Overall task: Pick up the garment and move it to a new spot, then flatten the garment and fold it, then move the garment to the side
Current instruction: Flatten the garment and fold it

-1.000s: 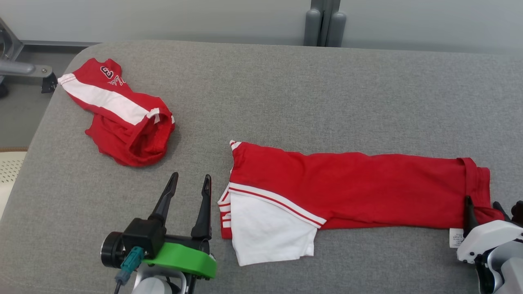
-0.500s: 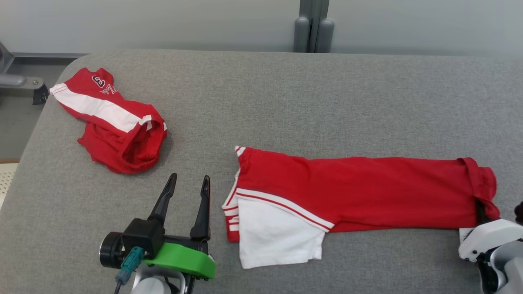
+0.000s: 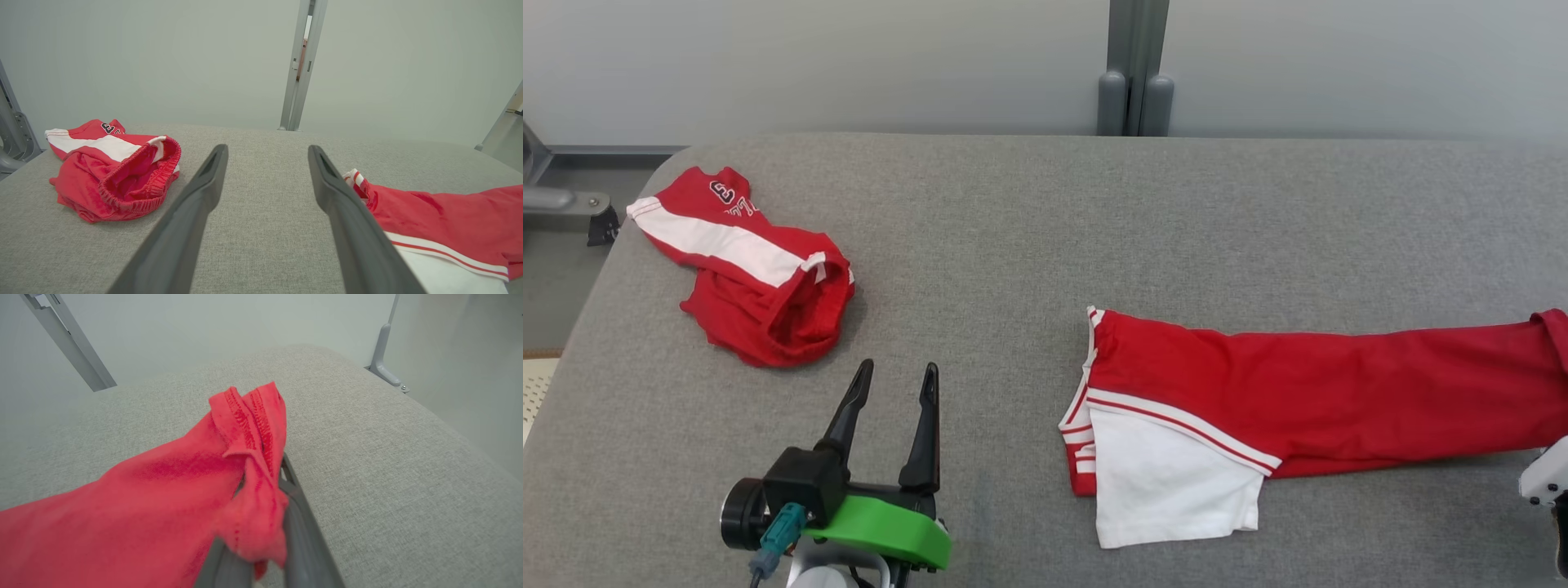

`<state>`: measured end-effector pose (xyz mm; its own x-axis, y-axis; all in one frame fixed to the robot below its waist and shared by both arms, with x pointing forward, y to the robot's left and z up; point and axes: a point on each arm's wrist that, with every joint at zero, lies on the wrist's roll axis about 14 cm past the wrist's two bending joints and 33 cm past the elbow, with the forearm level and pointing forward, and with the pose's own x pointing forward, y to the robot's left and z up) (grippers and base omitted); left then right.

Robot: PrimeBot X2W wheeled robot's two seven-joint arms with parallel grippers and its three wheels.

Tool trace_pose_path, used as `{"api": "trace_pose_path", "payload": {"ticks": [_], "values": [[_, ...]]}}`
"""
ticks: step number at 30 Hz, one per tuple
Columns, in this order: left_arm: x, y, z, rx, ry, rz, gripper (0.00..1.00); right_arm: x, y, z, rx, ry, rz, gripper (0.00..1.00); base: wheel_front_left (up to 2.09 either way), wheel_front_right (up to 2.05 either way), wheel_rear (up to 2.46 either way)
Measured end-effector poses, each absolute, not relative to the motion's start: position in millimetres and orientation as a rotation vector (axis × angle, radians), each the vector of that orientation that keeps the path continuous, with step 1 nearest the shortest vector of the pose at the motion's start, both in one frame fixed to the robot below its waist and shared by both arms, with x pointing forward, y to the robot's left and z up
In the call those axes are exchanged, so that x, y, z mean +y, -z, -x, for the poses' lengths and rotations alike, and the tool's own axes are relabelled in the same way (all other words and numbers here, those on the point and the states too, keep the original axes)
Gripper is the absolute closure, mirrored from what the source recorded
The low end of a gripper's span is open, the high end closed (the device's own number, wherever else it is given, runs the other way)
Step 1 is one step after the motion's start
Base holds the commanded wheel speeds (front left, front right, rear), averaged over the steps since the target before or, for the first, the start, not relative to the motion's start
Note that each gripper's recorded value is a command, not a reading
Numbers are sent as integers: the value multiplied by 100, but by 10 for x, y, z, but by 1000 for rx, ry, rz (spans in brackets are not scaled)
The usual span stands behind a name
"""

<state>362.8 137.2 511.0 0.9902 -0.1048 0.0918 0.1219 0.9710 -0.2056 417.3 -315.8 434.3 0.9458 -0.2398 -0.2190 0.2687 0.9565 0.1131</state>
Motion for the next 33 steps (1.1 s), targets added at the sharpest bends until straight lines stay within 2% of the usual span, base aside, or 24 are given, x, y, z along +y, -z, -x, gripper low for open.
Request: {"api": "trace_pose_path", "payload": {"ticks": [6,11,16,22,33], "values": [[1350,-5169,-3538,-99,123,221,0,-2649,-4701,-4320,84,139,-187,100,0,0,0],[1353,-5228,-3495,-119,123,227,0,-1896,-5003,-4406,0,-40,-257,100,0,0,0],[1401,-5253,-3453,-129,110,234,0,-1138,-5200,-4384,-19,-231,-316,100,0,0,0],[1501,-5252,-3394,-133,78,239,0,-444,-5088,-4205,61,-412,-348,100,0,0,0],[1744,-5181,-3277,-120,-11,241,0,175,-4580,-3938,247,-576,-336,100,0,0,0]]}}
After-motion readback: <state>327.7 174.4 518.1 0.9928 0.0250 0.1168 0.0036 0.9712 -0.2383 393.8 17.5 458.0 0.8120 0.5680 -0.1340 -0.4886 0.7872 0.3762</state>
